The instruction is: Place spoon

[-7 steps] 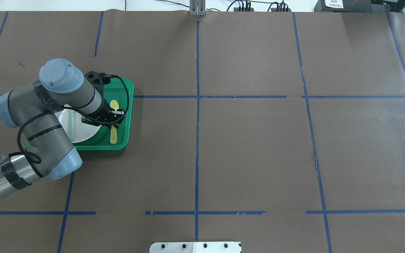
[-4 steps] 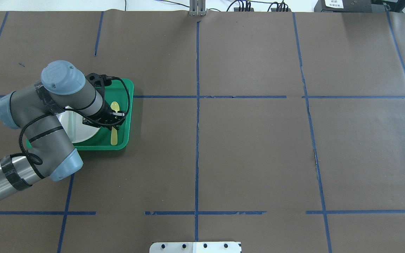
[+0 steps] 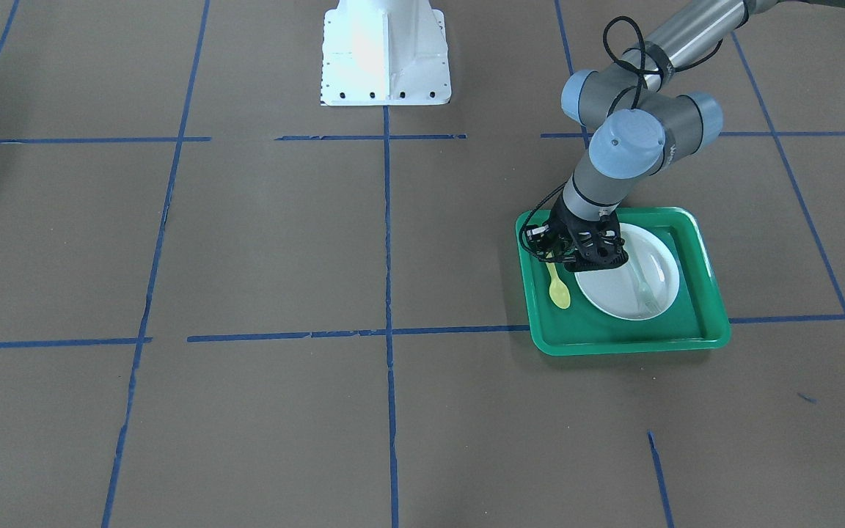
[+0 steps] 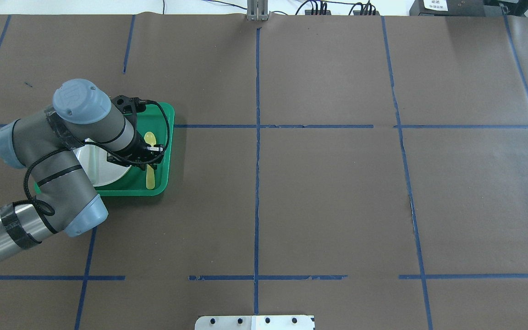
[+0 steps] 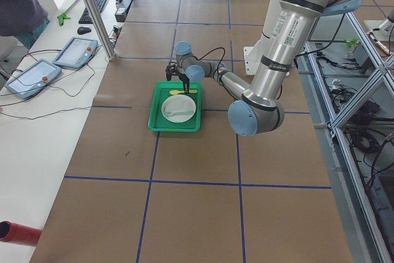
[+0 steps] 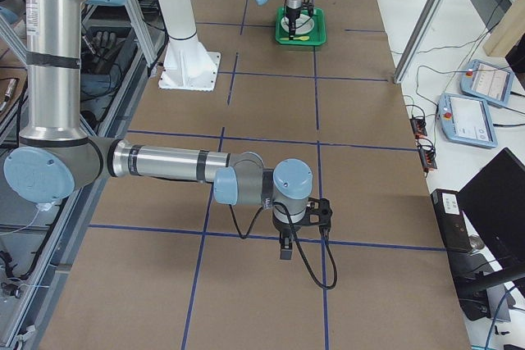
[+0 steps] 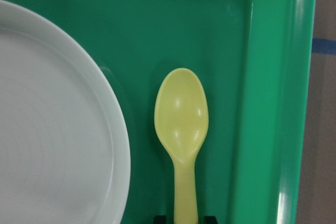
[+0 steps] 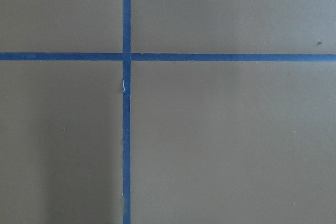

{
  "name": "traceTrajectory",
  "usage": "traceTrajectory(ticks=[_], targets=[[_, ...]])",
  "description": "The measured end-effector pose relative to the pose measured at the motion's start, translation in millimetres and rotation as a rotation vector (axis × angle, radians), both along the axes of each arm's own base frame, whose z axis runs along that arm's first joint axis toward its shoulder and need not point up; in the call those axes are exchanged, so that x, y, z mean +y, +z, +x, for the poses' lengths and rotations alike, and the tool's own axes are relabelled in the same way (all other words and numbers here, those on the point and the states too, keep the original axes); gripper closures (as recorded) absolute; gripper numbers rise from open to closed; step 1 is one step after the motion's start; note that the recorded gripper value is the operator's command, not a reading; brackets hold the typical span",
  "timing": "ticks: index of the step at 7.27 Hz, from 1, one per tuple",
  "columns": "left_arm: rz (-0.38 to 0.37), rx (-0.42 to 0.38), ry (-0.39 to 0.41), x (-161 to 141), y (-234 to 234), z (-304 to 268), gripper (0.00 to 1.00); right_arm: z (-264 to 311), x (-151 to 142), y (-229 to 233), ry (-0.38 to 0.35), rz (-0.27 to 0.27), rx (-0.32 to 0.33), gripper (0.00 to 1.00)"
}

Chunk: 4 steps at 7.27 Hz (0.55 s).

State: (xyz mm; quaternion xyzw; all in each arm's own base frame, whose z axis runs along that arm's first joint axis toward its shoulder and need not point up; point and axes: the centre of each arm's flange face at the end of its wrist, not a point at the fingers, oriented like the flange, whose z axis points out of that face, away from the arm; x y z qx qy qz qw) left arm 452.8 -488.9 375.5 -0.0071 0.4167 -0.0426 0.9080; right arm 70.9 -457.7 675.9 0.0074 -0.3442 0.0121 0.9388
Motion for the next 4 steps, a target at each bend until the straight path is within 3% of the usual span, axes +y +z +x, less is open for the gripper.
traceTrajectory(ticks=[1,2,4], targets=[[0.016,0.015,-0.013,-3,-11,-10,0.39,0,0,0,0.000,0.000,0.000,0.00],[0.033,0.032,-0.039,-10,-23,-29,0.00,0,0,0,0.000,-0.001,0.000,0.00],[0.055,0.052,-0.114,-30,-34,-76,0.00,0,0,0,0.000,-0.001,0.000,0.00]])
